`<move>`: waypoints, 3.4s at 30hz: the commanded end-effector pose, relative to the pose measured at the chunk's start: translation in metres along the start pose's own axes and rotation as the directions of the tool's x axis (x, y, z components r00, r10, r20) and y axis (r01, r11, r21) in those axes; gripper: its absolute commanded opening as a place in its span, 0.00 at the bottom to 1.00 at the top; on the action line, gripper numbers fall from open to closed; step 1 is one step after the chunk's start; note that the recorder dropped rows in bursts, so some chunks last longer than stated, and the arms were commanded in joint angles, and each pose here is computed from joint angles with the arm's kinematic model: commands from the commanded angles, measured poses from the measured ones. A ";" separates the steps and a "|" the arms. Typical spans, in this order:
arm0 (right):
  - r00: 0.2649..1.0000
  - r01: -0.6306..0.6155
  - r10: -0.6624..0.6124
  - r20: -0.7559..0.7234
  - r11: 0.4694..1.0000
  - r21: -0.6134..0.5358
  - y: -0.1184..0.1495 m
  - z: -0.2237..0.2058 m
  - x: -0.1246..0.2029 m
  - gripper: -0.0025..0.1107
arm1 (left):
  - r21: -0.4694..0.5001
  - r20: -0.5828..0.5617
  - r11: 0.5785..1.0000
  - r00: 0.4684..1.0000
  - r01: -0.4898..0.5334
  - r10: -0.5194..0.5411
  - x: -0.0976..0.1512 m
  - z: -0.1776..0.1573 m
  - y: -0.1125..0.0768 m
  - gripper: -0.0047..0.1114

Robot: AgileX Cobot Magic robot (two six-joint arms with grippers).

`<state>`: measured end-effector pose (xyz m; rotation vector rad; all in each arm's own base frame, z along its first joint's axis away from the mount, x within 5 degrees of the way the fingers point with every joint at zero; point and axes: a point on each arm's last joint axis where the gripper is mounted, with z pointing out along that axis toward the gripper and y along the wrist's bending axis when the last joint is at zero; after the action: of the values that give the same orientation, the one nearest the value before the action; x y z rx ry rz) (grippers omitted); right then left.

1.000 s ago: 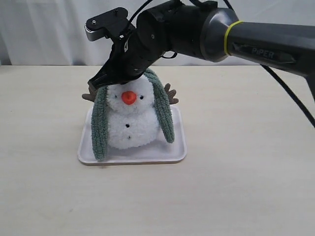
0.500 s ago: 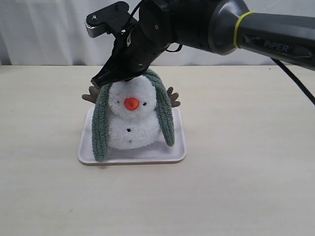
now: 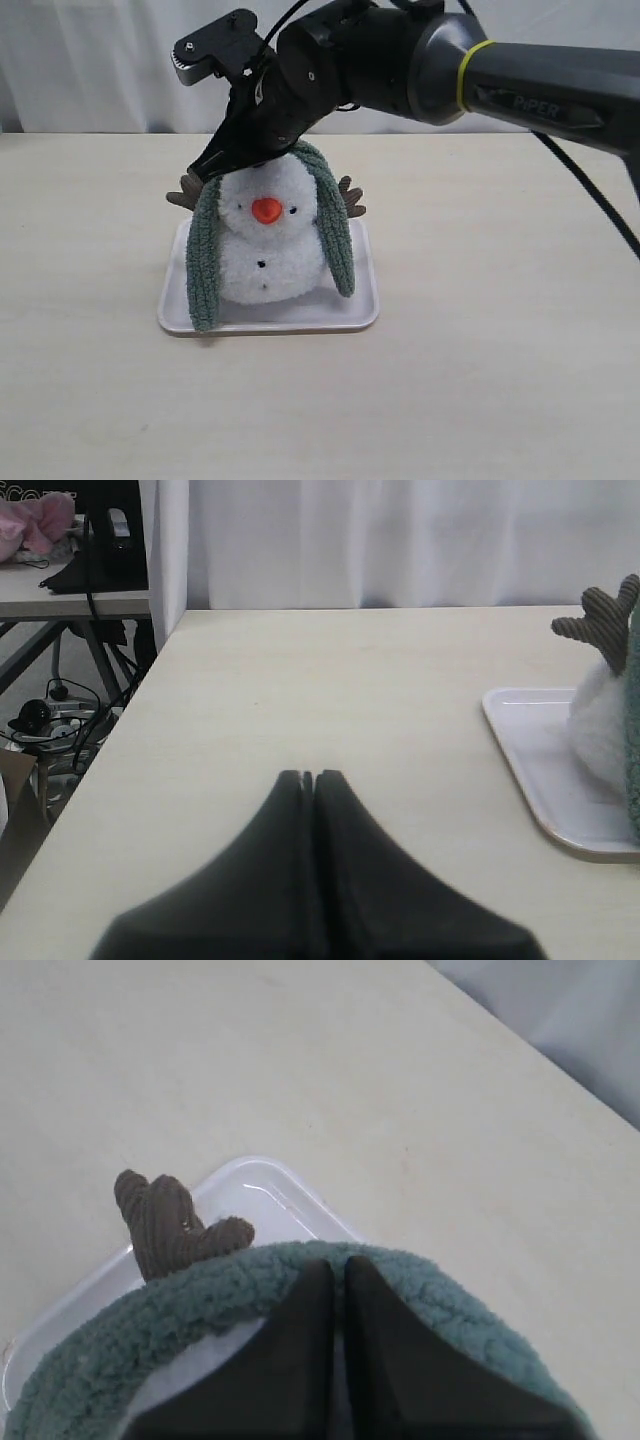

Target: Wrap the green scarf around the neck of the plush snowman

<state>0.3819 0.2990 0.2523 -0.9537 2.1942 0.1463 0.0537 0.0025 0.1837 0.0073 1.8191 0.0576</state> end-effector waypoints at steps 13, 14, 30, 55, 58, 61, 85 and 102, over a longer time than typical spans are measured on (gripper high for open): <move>0.996 0.021 -0.022 -0.091 1.000 -0.007 0.002 0.021 0.016 0.06 | 0.001 0.011 1.000 1.000 0.003 -0.003 0.000 0.000 0.000 0.04; 0.996 0.021 -0.021 -0.089 1.000 -0.006 0.002 0.019 0.015 0.06 | 0.001 0.011 1.000 1.000 0.003 -0.003 0.000 0.000 0.000 0.04; 0.999 -0.018 0.017 0.036 1.000 0.019 -0.012 -0.096 -0.013 0.38 | 0.001 0.011 1.000 1.000 0.003 -0.003 0.000 0.000 0.000 0.04; 0.881 -0.124 0.117 0.459 0.992 -0.015 0.002 -0.236 0.102 0.38 | 0.100 0.301 0.951 0.902 0.291 -0.308 -0.028 -0.005 0.000 0.04; 0.873 -0.145 0.140 0.467 0.989 -0.026 0.003 -0.243 0.111 0.38 | 0.143 0.436 0.912 0.803 0.384 -0.406 -0.041 -0.010 0.005 0.04; 0.875 -0.161 0.156 0.457 0.987 -0.029 0.003 -0.251 0.116 0.38 | 0.154 0.613 0.914 0.688 0.376 -0.387 -0.056 -0.020 0.011 0.04; 0.866 -0.194 0.166 0.472 0.981 0.011 -0.004 -0.329 0.136 0.38 | 0.386 0.480 0.877 0.749 0.287 -0.456 -0.128 -0.024 -0.011 0.04; 0.917 -0.183 0.159 0.365 0.983 0.029 -0.002 -0.315 0.150 0.38 | 0.476 -0.442 0.838 0.896 0.266 -0.033 -0.110 0.219 -0.047 0.04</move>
<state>0.1312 0.0940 0.3879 -0.6295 1.9219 0.3210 0.2758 -0.0379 0.2568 0.2412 2.0704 -0.5388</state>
